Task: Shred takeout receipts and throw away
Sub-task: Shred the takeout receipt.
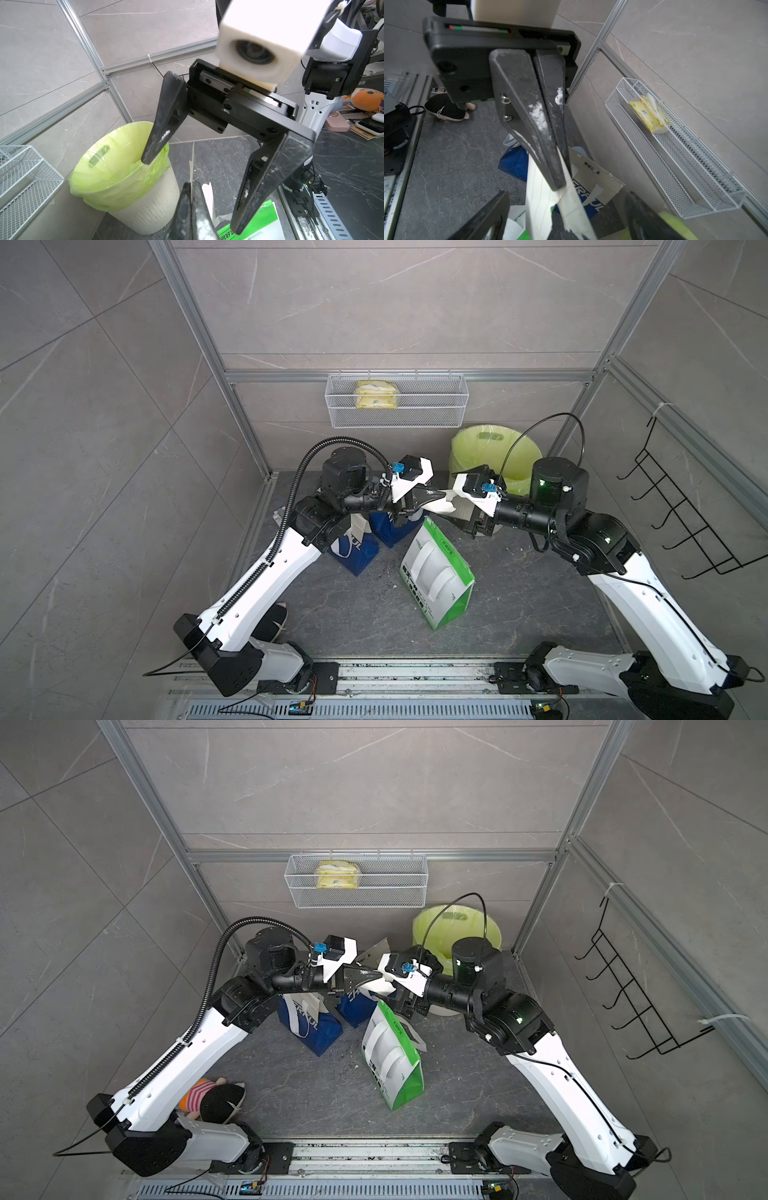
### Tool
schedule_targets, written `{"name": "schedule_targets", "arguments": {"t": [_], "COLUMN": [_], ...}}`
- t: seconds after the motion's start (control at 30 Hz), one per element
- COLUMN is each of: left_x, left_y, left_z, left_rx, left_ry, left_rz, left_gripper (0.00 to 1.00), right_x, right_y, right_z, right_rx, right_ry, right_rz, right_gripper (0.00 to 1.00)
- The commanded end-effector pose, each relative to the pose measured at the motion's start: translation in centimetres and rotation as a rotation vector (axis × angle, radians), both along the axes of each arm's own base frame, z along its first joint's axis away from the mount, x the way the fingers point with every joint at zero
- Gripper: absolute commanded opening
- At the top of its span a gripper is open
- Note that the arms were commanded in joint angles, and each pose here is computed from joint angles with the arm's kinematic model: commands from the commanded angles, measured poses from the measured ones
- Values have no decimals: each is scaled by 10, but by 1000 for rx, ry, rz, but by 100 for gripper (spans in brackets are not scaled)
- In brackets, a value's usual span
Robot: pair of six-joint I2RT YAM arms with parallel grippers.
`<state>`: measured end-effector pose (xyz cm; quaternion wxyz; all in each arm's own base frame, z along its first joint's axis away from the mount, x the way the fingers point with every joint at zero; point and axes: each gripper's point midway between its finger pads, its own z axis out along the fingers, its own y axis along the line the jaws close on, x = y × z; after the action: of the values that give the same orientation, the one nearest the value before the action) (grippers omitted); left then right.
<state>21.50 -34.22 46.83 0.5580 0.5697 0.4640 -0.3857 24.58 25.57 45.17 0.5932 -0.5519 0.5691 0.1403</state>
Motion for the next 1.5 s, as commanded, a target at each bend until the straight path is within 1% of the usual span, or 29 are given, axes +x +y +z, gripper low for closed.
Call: {"name": "schedule_targets", "arguments": {"t": [0.0,0.03,0.13,0.2,0.23,0.3,0.37,0.43,0.47,0.5,0.57,0.6,0.63,0.67,0.73,0.87,0.97,1.03,1.1,1.2,1.23,1.33,1.4,1.47], "left_x": [-21,-21,-21,-21,-21,-21,-24,-24,-23,-24,-23,-22,-20,-18,-11,9,21,28,31,47,56,81,91,107], "left_y": [9,9,10,10,10,10,9,9,9,9,8,7,7,7,5,-1,-7,-8,-8,-4,-1,0,-4,-4], "left_z": [26,26,27,27,27,27,28,28,28,29,30,30,31,34,38,50,56,64,71,78,78,75,70,64], "left_rx": [-45,-45,-48,-50,-49,-49,-52,-53,-54,-55,-61,-63,-69,-79,-102,-181,-229,-281,-321,-371,-395,-461,-478,-498], "left_ry": [-88,-90,-95,-99,-94,-93,-95,-95,-97,-99,-96,-90,-85,-75,-47,88,194,261,308,348,373,512,561,599], "left_rz": [-51,-49,-42,-39,-39,-43,-51,-51,-51,-52,-50,-48,-39,-29,-1,61,79,75,71,125,153,176,180,240], "left_gripper": [0,0,0,0,0,0,0,0,0,0,0,0,0,0,0,0,0,0,0,0,0,0,0,0], "right_x": [-6,-6,-10,-13,-15,-16,-16,-16,-16,-15,-15,-15,-15,-16,-16,-12,-9,-7,-8,-9,-11,-16,-19,-25], "right_y": [0,0,-1,-1,0,1,2,3,3,4,4,4,4,4,2,-3,-8,-13,-17,-23,-24,-25,-25,-25], "right_z": [15,14,14,13,13,12,12,9,8,7,7,6,6,7,7,9,10,10,9,6,6,3,2,4], "right_rx": [18,14,4,2,3,3,2,-2,-4,-8,-7,-4,-3,1,10,32,52,59,58,49,51,66,80,102], "right_ry": [-48,-49,-42,-34,-30,-25,-21,-12,-8,-2,0,3,2,-2,-9,-46,-93,-133,-165,-192,-195,-196,-192,-178], "right_rz": [31,33,46,57,66,75,79,81,83,86,87,85,86,86,78,36,-6,-40,-65,-92,-95,-91,-80,-66], "right_gripper": [66,52,28,16,14,16,24,28,30,29,20,14,4,0,0,0,0,0,0,0,0,0,0,0]}}
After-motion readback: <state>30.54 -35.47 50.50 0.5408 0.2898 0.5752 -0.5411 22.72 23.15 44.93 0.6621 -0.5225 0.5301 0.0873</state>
